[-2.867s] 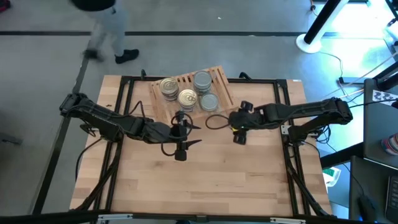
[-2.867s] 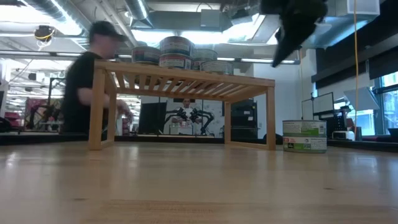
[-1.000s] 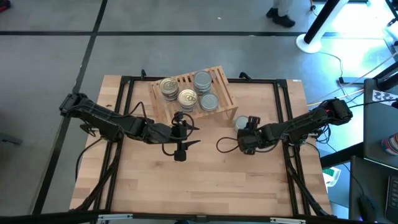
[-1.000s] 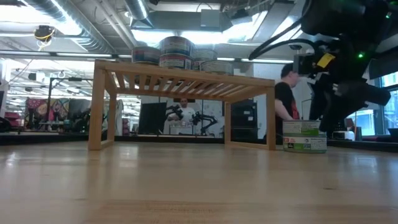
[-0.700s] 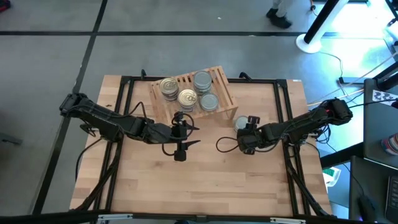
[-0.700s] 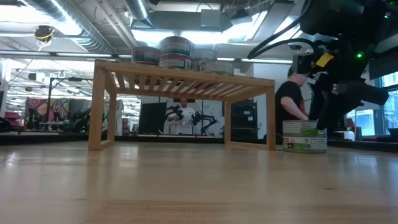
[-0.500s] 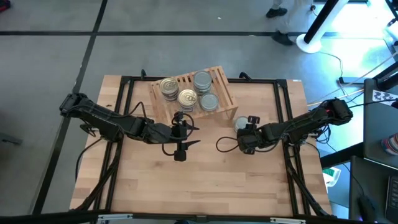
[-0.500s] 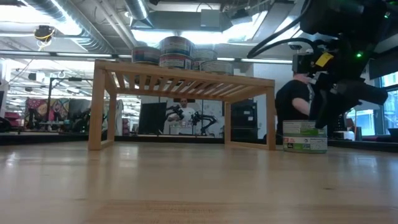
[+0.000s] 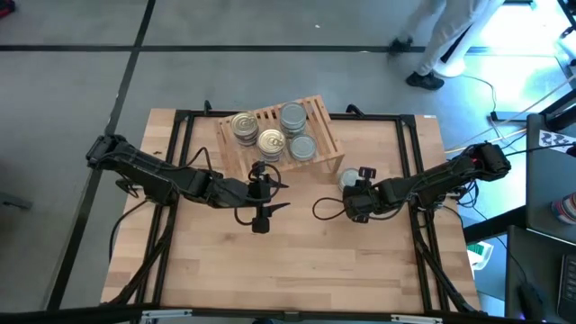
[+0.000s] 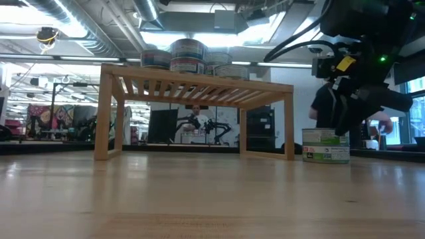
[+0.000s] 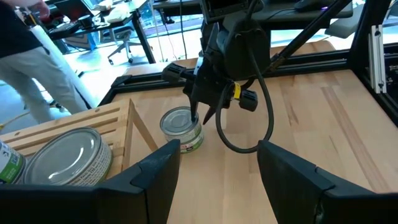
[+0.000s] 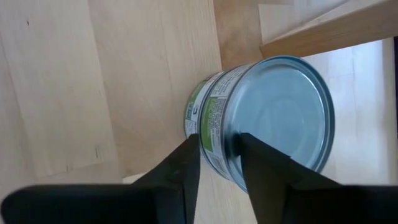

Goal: Stack canned seafood by type on shelf
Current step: Stack the green tuna can on top of the green tuna can on the shelf

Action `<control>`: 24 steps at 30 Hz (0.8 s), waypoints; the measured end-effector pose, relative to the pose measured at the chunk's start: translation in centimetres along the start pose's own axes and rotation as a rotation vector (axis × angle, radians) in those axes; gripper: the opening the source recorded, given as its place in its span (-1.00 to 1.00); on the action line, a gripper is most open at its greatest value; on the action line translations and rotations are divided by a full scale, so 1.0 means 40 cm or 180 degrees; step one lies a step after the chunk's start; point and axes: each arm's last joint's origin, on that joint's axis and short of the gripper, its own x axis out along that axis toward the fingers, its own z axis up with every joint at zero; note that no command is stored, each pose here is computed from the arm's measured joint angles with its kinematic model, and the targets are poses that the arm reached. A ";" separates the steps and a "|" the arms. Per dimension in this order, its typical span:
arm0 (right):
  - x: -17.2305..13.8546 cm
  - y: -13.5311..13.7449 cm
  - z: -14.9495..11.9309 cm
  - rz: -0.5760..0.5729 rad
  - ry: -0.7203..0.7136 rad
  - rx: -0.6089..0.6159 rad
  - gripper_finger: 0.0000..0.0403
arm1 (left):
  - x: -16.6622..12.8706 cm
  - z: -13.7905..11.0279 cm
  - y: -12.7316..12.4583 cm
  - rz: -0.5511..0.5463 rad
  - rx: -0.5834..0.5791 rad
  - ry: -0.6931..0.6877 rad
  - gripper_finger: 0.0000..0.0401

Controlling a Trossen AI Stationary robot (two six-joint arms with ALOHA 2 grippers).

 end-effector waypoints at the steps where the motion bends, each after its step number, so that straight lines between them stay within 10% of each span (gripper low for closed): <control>1: 0.000 0.000 0.000 -0.0002 0.0002 -0.0003 -0.47 | 0.000 0.000 0.000 0.0000 0.0000 0.0000 0.05; 24: 0.031 0.015 0.005 -0.0198 0.0079 -0.0083 -0.87 | 0.000 0.000 0.000 0.0000 -0.0027 -0.0001 0.05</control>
